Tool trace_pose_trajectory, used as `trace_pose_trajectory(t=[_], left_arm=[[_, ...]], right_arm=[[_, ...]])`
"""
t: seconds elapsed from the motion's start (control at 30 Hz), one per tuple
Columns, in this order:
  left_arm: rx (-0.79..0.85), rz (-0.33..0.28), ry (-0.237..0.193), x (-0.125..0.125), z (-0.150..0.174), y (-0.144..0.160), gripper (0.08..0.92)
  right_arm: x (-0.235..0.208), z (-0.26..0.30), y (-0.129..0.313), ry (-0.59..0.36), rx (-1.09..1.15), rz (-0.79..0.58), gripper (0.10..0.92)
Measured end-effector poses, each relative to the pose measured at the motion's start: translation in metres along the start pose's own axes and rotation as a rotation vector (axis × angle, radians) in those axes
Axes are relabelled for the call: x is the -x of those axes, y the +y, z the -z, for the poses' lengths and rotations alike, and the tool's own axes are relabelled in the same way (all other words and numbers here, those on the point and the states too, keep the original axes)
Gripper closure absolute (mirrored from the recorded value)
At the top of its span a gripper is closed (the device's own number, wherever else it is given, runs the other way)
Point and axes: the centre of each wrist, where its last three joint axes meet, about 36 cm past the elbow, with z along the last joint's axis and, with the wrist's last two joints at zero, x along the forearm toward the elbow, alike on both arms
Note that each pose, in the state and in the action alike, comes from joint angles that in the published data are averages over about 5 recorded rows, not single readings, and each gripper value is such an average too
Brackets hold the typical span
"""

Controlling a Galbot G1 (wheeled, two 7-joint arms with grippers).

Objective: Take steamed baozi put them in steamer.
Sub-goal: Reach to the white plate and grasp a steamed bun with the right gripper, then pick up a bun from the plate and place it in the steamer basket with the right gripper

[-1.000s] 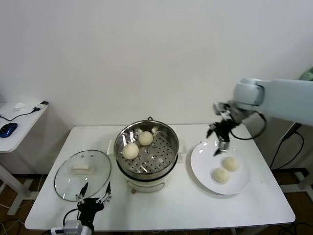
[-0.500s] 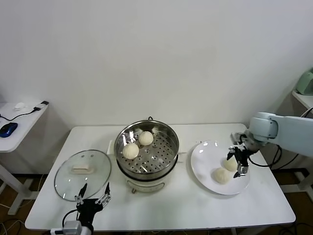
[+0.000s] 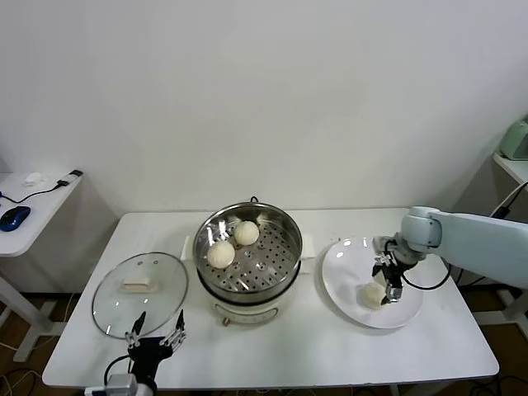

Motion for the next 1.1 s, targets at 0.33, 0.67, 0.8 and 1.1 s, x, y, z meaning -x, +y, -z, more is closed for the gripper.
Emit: trace_pose_trajectory(t=[0.33, 0.67, 0.8, 1.1], left_arm=[[-0.002, -0.002, 0.004, 0.0, -0.002, -0.001, 0.177], [-0.006, -0.008, 0.007, 0.0, -0.003, -0.004, 0.177], [-0.007, -0.009, 0.009, 0.0, -0.003, -0.005, 0.177], [0.002, -0.017, 0.002, -0.002, 0.001, -0.006, 0.177]], right_arm=[[0.012, 0.002, 0.0, 0.015, -0.005, -0.005, 0.289], [0.011, 0.005, 0.001, 0.018, -0.026, -0.004, 0.405], [0.0, 0.008, -0.002, 0.014, -0.051, -0.006, 0.416], [-0.092, 0.037, -0.04, -0.005, -0.179, -0.074, 0.42]])
